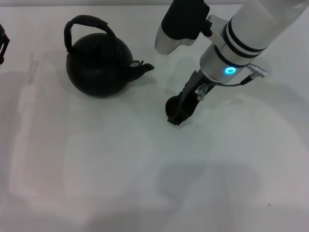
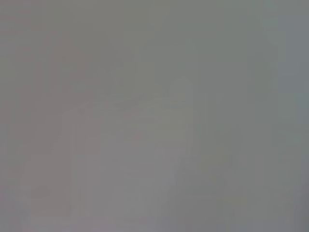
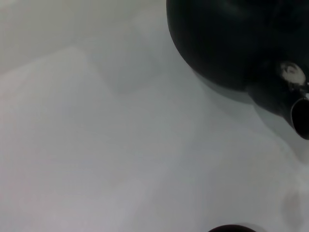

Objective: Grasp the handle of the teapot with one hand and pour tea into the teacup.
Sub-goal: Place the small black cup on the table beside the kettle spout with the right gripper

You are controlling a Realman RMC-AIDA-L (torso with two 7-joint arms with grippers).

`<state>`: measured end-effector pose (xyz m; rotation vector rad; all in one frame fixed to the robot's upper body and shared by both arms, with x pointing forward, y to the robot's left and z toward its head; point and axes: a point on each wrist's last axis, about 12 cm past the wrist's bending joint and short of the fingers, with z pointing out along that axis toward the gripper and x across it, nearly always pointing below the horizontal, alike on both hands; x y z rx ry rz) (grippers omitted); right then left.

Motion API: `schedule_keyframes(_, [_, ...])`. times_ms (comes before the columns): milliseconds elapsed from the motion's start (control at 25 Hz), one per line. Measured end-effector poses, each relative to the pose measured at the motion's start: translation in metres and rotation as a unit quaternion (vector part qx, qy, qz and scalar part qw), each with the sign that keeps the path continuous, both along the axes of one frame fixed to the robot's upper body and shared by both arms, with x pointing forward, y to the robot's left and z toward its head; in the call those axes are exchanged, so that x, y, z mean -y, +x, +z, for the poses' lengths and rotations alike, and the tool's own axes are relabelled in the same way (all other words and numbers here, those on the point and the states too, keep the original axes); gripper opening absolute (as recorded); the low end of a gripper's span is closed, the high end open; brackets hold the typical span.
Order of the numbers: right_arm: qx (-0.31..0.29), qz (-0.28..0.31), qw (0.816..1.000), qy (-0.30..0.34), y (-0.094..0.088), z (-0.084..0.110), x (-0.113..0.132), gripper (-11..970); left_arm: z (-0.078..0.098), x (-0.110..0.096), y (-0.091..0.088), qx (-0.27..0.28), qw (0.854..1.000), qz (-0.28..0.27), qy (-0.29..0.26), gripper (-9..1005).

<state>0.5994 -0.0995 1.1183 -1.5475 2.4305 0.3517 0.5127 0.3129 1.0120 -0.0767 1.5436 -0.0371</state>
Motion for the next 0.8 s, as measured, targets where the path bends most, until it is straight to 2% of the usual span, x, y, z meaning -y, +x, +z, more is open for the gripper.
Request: schedule_keyframes(800, [0.0,0.01,1.0,-0.007,-0.0057,-0.0084,-0.0009,791,-0.0004,0.0017,-0.0001,-0.001,1.0,-0.002,-0.002,826])
